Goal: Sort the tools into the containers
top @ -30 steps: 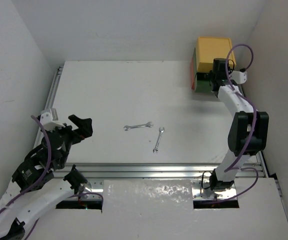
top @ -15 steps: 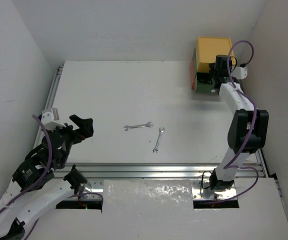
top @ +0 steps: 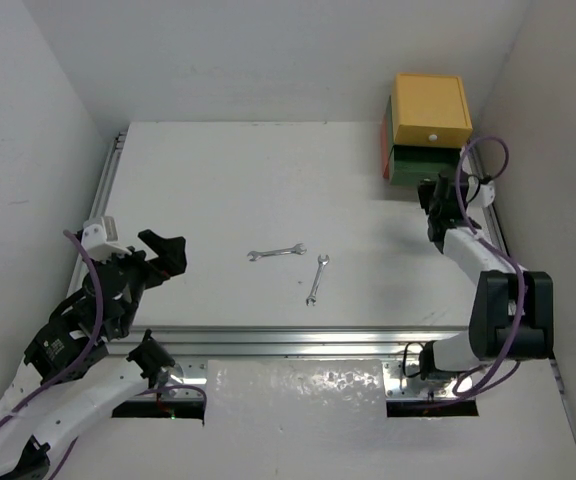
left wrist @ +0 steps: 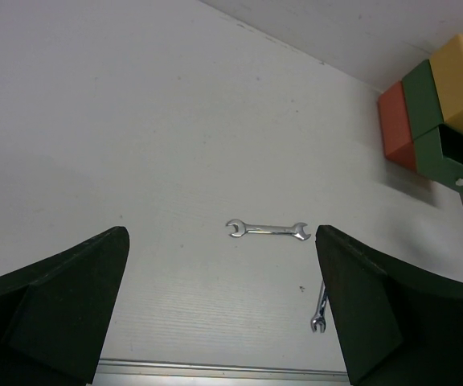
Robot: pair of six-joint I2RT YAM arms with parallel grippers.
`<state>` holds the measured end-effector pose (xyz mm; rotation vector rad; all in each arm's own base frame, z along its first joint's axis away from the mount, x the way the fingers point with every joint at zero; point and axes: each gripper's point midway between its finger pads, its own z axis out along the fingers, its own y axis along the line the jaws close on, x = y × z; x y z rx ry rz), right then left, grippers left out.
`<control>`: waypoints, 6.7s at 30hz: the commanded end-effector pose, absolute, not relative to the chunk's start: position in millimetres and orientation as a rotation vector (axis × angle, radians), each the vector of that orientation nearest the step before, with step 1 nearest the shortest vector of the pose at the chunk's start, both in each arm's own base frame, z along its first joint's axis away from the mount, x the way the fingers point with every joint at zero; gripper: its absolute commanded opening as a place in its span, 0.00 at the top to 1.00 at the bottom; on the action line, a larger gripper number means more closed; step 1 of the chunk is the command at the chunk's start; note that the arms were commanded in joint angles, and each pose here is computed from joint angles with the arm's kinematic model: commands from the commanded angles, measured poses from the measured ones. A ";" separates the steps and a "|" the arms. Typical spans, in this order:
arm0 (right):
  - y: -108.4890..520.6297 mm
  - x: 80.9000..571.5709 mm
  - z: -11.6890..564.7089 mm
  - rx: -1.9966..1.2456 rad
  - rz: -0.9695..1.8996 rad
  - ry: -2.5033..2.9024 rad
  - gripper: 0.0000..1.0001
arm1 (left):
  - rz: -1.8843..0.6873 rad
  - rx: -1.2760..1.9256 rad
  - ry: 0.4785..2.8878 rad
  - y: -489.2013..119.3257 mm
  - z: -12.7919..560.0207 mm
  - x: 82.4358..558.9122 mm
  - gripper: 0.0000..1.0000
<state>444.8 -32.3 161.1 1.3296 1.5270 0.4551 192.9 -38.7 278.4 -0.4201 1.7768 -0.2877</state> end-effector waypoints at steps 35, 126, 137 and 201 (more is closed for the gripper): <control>-70.6 538.8 116.7 1.033 0.732 1.502 1.00 | -0.317 -0.409 1.739 -41.0 288.6 194.7 0.00; -59.3 530.8 50.2 0.850 1.178 1.475 0.88 | -0.323 -0.332 1.779 -55.8 283.8 201.3 0.00; -48.9 482.3 50.3 0.885 1.164 1.491 0.78 | -0.370 -0.332 1.735 -52.7 293.8 193.8 0.00; 225.9 254.0 -44.1 0.467 -0.066 2.671 0.50 | -0.344 -0.343 1.755 -52.5 288.5 196.9 0.00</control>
